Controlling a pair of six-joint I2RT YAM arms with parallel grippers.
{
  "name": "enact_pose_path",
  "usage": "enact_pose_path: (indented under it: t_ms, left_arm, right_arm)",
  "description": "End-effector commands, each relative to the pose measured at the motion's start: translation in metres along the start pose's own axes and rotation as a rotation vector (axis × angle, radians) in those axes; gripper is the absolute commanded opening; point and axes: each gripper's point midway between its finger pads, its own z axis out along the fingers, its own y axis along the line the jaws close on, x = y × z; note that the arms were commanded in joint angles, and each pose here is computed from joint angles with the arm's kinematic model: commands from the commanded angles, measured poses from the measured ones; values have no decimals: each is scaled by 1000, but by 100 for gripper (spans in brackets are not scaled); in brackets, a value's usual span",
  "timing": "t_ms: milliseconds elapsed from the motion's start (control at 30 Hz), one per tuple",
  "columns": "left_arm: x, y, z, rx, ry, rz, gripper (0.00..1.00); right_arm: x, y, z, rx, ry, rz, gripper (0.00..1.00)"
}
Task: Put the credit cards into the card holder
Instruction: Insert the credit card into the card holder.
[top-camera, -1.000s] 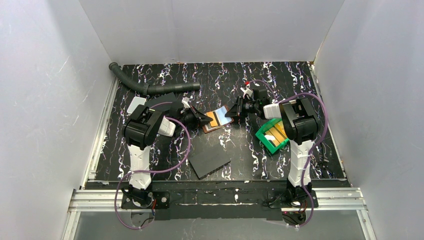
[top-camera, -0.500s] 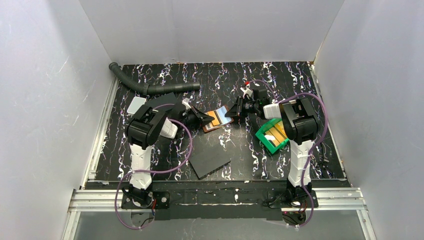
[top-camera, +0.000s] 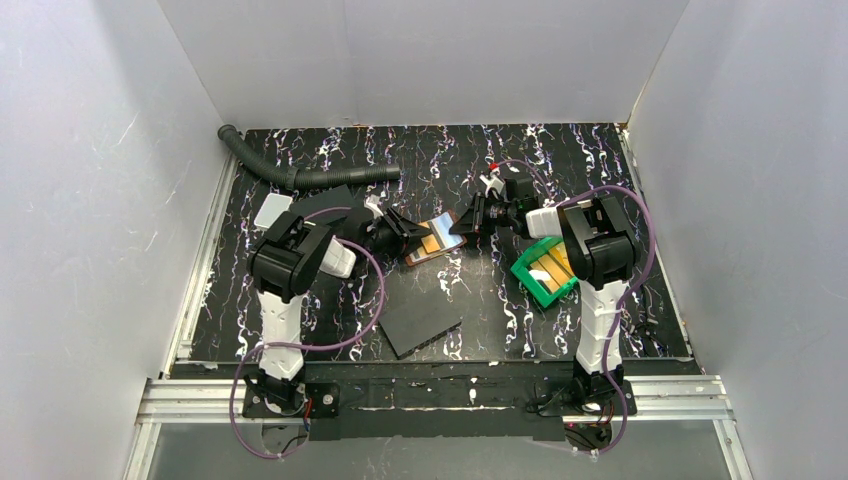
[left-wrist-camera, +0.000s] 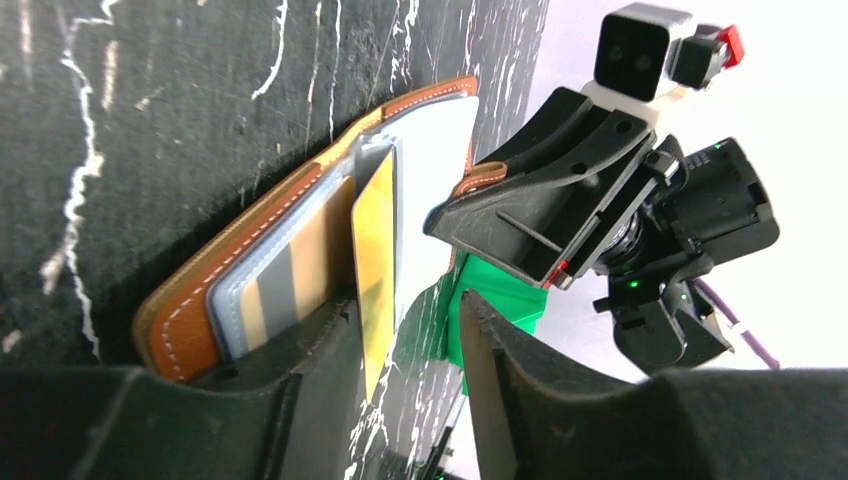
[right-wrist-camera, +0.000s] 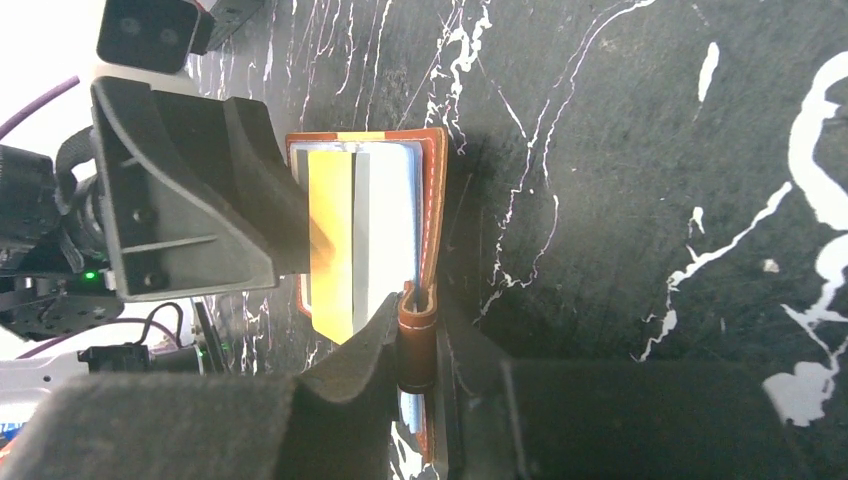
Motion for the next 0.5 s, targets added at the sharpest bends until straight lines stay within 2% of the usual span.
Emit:
enact_pose_path:
  t_ms: [0,100,133,167,200,367,467]
  left_arm:
    - [10,33,-10,-190,31,6,42]
    - [12,34,-14,-225,44,-2,47]
    - [13,33,-14,-230,51,-1,65]
    - [14,32,-14,-235,61,-1,90]
    - [15,31,-13,-240,70,-1,97]
    - [15,18,-4,-253,85,35,90]
    - [17,12,1,-285,96,59,80]
  right_arm:
    - [9,-6,6,21,23,-6,1]
    - [10,-7,5,26,25,-10,1]
    - [10,-6,5,27,25,-13,1]
    - [9,-6,5,27,24,-15,1]
    - [10,-6,5,28,25,-15,1]
    - [11,-3,7,26,31,-22,1]
    - [11,-3,7,30,31,-26,1]
